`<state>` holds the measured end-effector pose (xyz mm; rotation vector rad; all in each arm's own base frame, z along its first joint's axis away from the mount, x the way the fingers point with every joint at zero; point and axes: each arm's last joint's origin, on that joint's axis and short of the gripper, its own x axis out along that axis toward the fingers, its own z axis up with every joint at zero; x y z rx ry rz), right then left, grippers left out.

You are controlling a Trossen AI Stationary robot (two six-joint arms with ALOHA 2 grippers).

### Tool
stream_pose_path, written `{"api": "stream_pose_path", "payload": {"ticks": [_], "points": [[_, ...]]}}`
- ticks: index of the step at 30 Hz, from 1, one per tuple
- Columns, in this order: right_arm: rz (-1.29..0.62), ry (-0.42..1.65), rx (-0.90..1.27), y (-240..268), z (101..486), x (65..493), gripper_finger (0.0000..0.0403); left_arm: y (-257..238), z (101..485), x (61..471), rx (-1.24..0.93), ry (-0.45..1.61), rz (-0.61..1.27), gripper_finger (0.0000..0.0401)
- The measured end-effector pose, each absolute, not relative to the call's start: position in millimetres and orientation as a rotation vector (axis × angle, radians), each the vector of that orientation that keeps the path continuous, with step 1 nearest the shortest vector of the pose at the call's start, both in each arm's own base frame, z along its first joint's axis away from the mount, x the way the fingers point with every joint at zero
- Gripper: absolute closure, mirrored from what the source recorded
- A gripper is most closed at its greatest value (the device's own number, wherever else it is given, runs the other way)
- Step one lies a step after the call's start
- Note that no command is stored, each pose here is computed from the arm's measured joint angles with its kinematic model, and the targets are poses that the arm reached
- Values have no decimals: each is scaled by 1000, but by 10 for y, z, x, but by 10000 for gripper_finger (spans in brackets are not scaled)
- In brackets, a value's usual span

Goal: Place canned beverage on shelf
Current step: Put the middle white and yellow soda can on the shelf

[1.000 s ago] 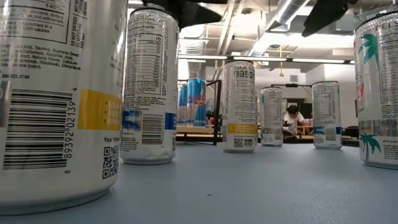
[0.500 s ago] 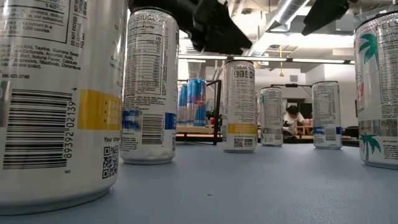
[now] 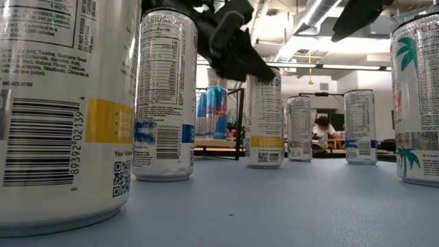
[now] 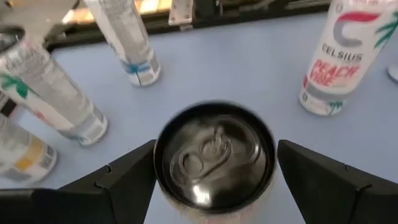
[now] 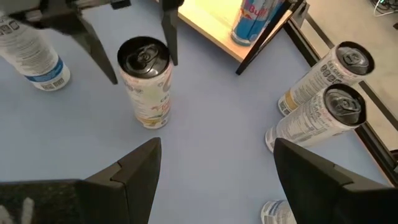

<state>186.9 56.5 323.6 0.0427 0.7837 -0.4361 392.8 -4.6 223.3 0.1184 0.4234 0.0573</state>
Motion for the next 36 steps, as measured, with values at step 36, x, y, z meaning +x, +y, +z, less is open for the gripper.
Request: {"api": "stream_pose_path", "payload": {"ticks": [36], "points": [[-454, 791, 41, 587, 3193, 1925, 108, -389, 2792, 3917, -181, 463, 554, 159]]}}
